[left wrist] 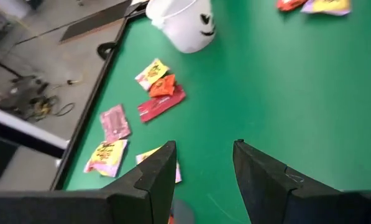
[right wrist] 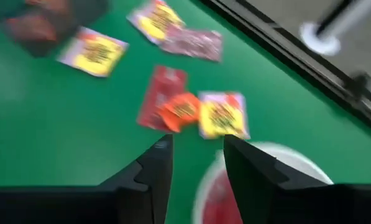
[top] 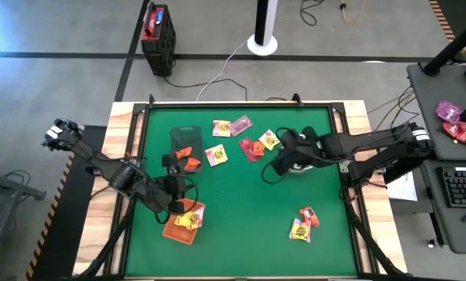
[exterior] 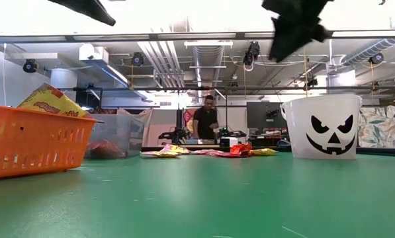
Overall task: Sort candy by brand, put in halloween buckets
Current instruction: Put the orange candy into the black bin
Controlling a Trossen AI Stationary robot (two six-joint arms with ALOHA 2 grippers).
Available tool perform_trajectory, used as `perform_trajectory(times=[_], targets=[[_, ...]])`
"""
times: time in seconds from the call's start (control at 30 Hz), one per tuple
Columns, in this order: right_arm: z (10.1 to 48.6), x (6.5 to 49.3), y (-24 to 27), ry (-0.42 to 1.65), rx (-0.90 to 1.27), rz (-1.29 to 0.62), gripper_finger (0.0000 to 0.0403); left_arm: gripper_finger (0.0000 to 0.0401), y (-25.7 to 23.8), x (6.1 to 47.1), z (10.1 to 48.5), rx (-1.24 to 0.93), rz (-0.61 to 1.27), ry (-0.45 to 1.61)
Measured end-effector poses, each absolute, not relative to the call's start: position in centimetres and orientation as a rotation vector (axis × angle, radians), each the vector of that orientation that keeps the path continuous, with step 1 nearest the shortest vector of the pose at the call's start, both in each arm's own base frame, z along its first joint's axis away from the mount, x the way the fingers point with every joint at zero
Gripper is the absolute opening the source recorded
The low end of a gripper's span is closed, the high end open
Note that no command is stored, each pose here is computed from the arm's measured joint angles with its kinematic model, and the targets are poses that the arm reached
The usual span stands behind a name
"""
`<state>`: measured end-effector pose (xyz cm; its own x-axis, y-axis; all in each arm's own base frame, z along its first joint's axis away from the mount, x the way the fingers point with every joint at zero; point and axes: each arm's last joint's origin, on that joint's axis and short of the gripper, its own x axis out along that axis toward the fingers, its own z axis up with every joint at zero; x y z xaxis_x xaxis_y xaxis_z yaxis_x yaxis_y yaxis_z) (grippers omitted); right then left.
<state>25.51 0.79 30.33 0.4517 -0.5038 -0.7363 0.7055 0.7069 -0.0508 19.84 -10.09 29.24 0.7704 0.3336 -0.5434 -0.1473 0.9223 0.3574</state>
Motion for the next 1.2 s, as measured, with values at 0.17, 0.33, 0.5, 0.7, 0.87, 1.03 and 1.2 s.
perform_trajectory(times=[0.17,0.33,0.5,0.7,0.87,1.03,1.2], targets=[[30.6,28.5,-0.8,0.867,0.225,-0.662,0.0137,0.0143,-9.6,18.8,30.6,0.252,0.204,0.594],[28.3,32.2,-2.9,1.035,0.144,-0.536,0.0146,0.0143,-9.0,17.7,31.7,0.229,0.169,0.479],[25.1,35.2,-5.7,1.184,0.171,-0.417,0.0157,0.0141,-8.4,16.7,31.3,0.204,0.134,0.361],[21.5,36.8,-8.2,1.317,0.123,-0.407,0.0162,0.0129,-7.7,15.7,30.1,0.151,0.134,0.288],[19.1,37.1,-9.6,1.394,0.133,-0.420,0.0153,0.0123,-7.5,15.4,29.6,0.139,0.134,0.270],[17.6,37.2,-10.5,1.435,0.147,-0.434,0.0144,0.0123,-7.6,15.5,29.5,0.142,0.135,0.271],[16.1,37.4,-10.8,1.480,0.145,-0.428,0.0136,0.0123,-7.6,15.5,29.2,0.151,0.138,0.280]])
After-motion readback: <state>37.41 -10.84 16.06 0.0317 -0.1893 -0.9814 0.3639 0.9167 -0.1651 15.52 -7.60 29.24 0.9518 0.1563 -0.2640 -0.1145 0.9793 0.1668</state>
